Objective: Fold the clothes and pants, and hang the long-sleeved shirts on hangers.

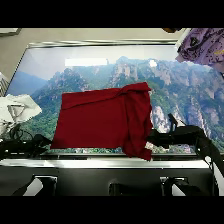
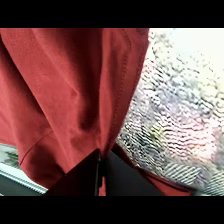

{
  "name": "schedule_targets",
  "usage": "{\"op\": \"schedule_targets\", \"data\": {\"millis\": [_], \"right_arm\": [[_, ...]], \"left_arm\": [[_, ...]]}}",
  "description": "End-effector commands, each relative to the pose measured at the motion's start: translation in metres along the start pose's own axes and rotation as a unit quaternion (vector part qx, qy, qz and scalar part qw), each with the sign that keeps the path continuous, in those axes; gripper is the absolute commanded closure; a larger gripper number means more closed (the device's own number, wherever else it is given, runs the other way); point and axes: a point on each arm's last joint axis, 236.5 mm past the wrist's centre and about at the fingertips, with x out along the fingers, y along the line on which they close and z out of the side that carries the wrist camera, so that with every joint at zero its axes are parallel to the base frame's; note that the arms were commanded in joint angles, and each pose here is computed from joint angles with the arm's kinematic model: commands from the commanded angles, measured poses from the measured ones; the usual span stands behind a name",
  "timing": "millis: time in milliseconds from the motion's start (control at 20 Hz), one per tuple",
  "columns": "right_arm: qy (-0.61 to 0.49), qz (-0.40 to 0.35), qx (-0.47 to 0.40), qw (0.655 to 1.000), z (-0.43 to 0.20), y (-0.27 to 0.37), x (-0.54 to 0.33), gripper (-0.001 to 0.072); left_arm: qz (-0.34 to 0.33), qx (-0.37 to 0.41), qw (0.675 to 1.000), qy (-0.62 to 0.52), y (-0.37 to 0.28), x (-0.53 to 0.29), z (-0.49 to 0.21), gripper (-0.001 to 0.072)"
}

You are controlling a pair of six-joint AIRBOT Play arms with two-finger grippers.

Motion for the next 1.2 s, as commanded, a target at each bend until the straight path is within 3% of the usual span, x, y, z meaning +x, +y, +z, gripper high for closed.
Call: {"op": "schedule_targets", "data": {"millis": [0, 250, 300, 400, 450, 500, 550, 850, 1000, 1150], "right_arm": [[0.002, 0.000, 0.005, 1.000, -0.003, 0.002, -0.003, 0.0683], [0.002, 0.001, 0.008, 1.000, -0.003, 0.003, -0.003, 0.0682], [0.002, 0.001, 0.007, 1.000, -0.003, 0.003, -0.003, 0.0683], [-0.004, -0.002, -0.004, 1.000, 0.003, 0.005, -0.006, 0.0683], [-0.013, -0.004, -0.013, 1.000, 0.010, 0.008, -0.011, 0.0683], [-0.026, -0.003, -0.024, 0.999, 0.021, 0.015, -0.017, 0.0683], [-0.044, 0.000, -0.035, 0.998, 0.033, 0.024, -0.025, 0.0683], [-0.192, 0.023, -0.121, 0.974, 0.121, 0.103, -0.106, 0.0683], [-0.313, 0.023, -0.212, 0.925, 0.164, 0.176, -0.201, 0.0683], [-0.414, 0.006, -0.287, 0.864, 0.161, 0.246, -0.311, 0.0683]], "left_arm": [[-0.010, -0.007, 1.000, 0.001, 0.005, 0.013, 0.001, 0.0154], [-0.034, -0.013, 0.999, -0.005, -0.001, 0.021, 0.011, 0.0189], [-0.046, -0.006, 0.999, -0.004, -0.006, 0.023, 0.012, 0.0258], [-0.053, -0.003, 0.999, 0.001, -0.013, 0.029, 0.012, 0.0277], [-0.051, 0.003, 0.999, 0.010, -0.015, 0.033, 0.008, 0.0418], [-0.049, 0.011, 0.999, 0.020, -0.018, 0.038, 0.004, 0.0648], [-0.050, 0.019, 0.998, 0.025, -0.023, 0.041, 0.002, 0.0689], [-0.125, 0.106, 0.985, -0.057, -0.127, -0.012, 0.056, 0.0693], [-0.158, 0.196, 0.953, -0.169, -0.215, -0.113, 0.101, 0.0693], [-0.153, 0.270, 0.897, -0.315, -0.286, -0.246, 0.113, 0.0693]]}}
